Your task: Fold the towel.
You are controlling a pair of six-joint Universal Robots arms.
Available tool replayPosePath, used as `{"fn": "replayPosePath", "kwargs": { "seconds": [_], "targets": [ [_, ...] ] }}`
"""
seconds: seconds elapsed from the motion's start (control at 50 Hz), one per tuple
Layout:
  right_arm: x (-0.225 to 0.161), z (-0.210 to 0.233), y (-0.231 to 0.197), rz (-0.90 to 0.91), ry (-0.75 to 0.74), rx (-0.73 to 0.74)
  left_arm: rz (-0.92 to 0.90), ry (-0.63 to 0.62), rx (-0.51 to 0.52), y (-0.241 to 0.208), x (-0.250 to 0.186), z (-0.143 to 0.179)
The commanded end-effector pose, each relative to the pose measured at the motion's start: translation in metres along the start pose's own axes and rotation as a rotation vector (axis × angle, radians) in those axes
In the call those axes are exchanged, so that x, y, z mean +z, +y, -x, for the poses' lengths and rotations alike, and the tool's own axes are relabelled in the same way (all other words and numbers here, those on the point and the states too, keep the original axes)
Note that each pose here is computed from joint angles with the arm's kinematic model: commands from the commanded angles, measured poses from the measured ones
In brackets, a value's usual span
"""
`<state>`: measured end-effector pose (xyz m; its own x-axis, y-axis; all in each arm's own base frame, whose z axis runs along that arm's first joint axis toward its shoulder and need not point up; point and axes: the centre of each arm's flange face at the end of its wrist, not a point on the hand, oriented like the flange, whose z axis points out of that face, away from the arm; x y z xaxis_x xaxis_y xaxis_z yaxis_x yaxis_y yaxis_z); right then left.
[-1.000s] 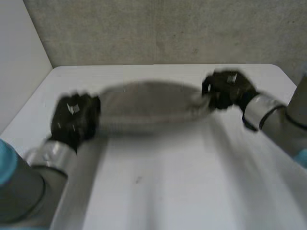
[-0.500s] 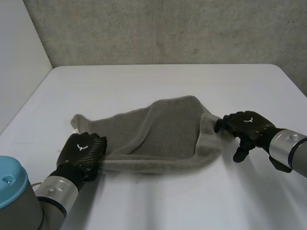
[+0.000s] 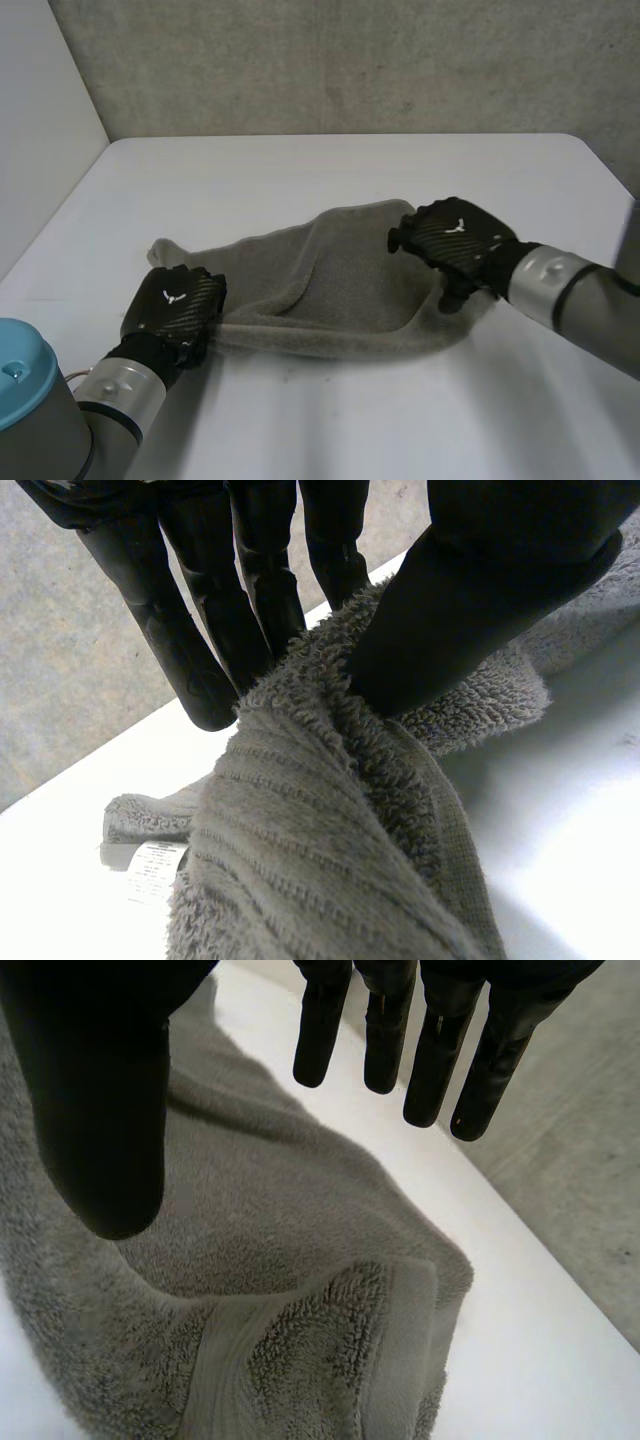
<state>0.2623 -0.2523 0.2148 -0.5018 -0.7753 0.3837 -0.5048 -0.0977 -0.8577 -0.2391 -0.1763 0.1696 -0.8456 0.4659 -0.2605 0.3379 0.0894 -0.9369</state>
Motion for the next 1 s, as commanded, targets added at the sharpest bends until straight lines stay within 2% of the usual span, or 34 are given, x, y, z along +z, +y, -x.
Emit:
{"fn": "replayPosePath", "kwargs": {
  "seconds": [0.02, 0.1, 0.48, 0.64, 0.76, 0.88, 0.9, 0.92, 0.94, 0.96, 0.98, 1.0],
  "targets": [
    [0.026, -0.005, 0.031, 0.283, 0.045, -0.066, 0.004, 0.001, 0.001, 0.001, -0.001, 0.0],
    [0.023, -0.007, 0.04, 0.406, 0.081, -0.101, 0.008, 0.003, -0.001, 0.002, -0.001, -0.001],
    [0.043, -0.016, 0.05, 0.363, 0.142, -0.11, 0.011, 0.001, 0.001, 0.003, -0.001, 0.0],
    [0.044, -0.021, 0.041, 0.323, 0.169, -0.021, 0.026, 0.005, 0.002, 0.008, 0.0, -0.002],
    [0.032, -0.032, 0.009, 0.183, 0.224, 0.101, 0.025, -0.014, 0.001, 0.006, 0.006, 0.003],
    [-0.001, -0.073, -0.028, -0.013, 0.345, 0.152, -0.03, -0.066, -0.011, -0.014, 0.018, 0.019],
    [-0.015, -0.082, -0.046, -0.076, 0.383, 0.145, -0.067, -0.085, -0.011, -0.026, 0.02, 0.025],
    [-0.015, -0.082, -0.046, -0.077, 0.383, 0.145, -0.133, -0.11, -0.009, -0.048, 0.017, 0.033],
    [-0.03, -0.088, -0.066, -0.147, 0.418, 0.132, -0.134, -0.11, -0.009, -0.048, 0.017, 0.033],
    [-0.045, -0.093, -0.087, -0.22, 0.45, 0.115, -0.203, -0.132, 0.002, -0.073, 0.011, 0.041],
    [-0.045, -0.093, -0.088, -0.221, 0.45, 0.115, -0.204, -0.133, 0.003, -0.073, 0.011, 0.041],
    [-0.06, -0.099, -0.108, -0.292, 0.484, 0.089, -0.263, -0.153, 0.024, -0.097, 0.005, 0.048]
  ]
}}
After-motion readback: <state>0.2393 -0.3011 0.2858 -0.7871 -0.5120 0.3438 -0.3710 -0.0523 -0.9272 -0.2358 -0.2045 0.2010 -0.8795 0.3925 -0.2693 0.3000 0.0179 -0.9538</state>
